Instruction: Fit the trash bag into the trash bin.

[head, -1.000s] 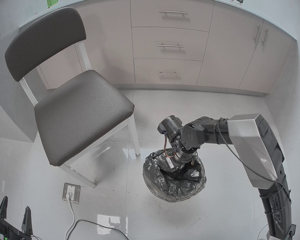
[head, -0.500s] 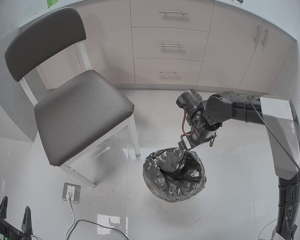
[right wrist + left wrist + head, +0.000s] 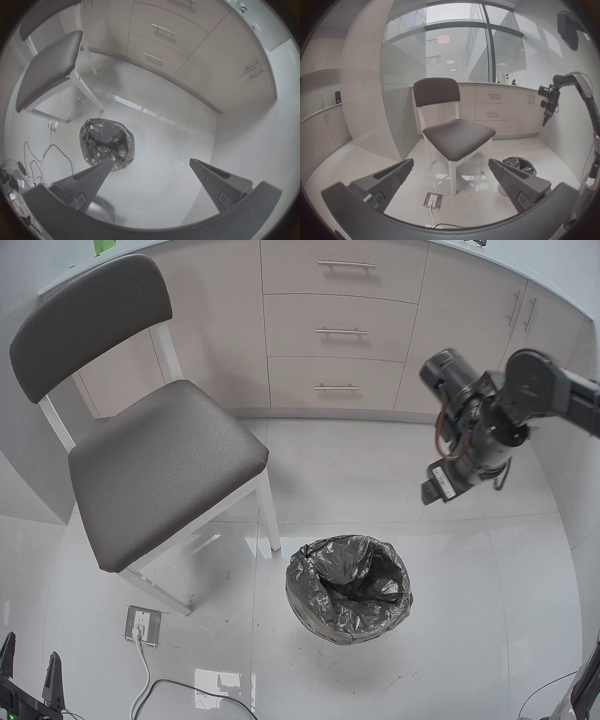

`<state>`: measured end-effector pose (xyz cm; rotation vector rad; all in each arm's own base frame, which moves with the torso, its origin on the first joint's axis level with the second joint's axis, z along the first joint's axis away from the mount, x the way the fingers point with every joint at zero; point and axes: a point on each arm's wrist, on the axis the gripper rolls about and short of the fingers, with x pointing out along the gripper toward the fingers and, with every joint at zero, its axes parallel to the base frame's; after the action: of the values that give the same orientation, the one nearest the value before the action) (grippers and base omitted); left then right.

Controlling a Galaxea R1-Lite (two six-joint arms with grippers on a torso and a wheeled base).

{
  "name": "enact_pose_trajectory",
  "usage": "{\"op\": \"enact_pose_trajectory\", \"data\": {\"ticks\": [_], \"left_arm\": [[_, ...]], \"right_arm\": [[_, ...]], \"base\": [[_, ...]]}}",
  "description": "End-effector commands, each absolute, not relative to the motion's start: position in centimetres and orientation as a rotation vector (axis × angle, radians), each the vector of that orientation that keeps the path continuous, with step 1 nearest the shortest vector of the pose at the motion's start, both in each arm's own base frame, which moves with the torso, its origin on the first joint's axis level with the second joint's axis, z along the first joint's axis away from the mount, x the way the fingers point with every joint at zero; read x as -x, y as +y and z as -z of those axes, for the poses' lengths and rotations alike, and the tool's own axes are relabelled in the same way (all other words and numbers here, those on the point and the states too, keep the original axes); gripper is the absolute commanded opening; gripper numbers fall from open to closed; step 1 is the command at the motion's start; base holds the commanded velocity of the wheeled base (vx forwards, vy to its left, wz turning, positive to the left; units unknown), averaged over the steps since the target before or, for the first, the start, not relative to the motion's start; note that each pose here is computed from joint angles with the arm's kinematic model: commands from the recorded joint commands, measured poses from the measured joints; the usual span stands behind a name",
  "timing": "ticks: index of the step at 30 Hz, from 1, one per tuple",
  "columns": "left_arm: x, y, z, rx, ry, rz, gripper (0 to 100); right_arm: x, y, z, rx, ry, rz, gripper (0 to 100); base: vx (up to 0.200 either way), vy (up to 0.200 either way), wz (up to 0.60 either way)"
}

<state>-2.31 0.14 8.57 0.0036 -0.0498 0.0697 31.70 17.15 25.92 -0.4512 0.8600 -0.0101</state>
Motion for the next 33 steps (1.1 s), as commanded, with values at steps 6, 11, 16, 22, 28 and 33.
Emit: {"op": "enact_pose_trajectory", "data": {"ticks": [6,11,16,22,28,33], "left_arm": [[2.3,0.1,-8.1,0.015,-0.056,-0.062,100],[2.3,0.0,-8.2,0.021,-0.051,-0.009,100],[2.4,-0.1,-8.2,0.022,-0.036,0.057,100],[2.4,-0.1,-8.1,0.031,-0.027,0.043,100],[2.4,0.3,-8.1,-0.009,-0.025,-0.146,100],[2.4,0.2,-8.1,-0.009,-0.029,-0.114,100]], "right_arm": [[-15.2,7.2,-37.8,0.511,0.678,0.104,100],[-9.6,3.6,-39.2,0.499,0.638,0.127,100],[-5.9,1.1,-39.4,0.485,0.643,0.185,100],[-0.7,-1.2,-39.2,0.451,0.637,0.263,100],[6.0,-2.4,-38.6,0.362,0.491,0.225,100],[9.4,-2.9,-38.3,0.331,0.361,0.252,100]], "base": [[0.0,0.0,0.0],[0.0,0.0,0.0],[0.0,0.0,0.0],[0.0,0.0,0.0],[0.0,0.0,0.0],[0.0,0.0,0.0]]}}
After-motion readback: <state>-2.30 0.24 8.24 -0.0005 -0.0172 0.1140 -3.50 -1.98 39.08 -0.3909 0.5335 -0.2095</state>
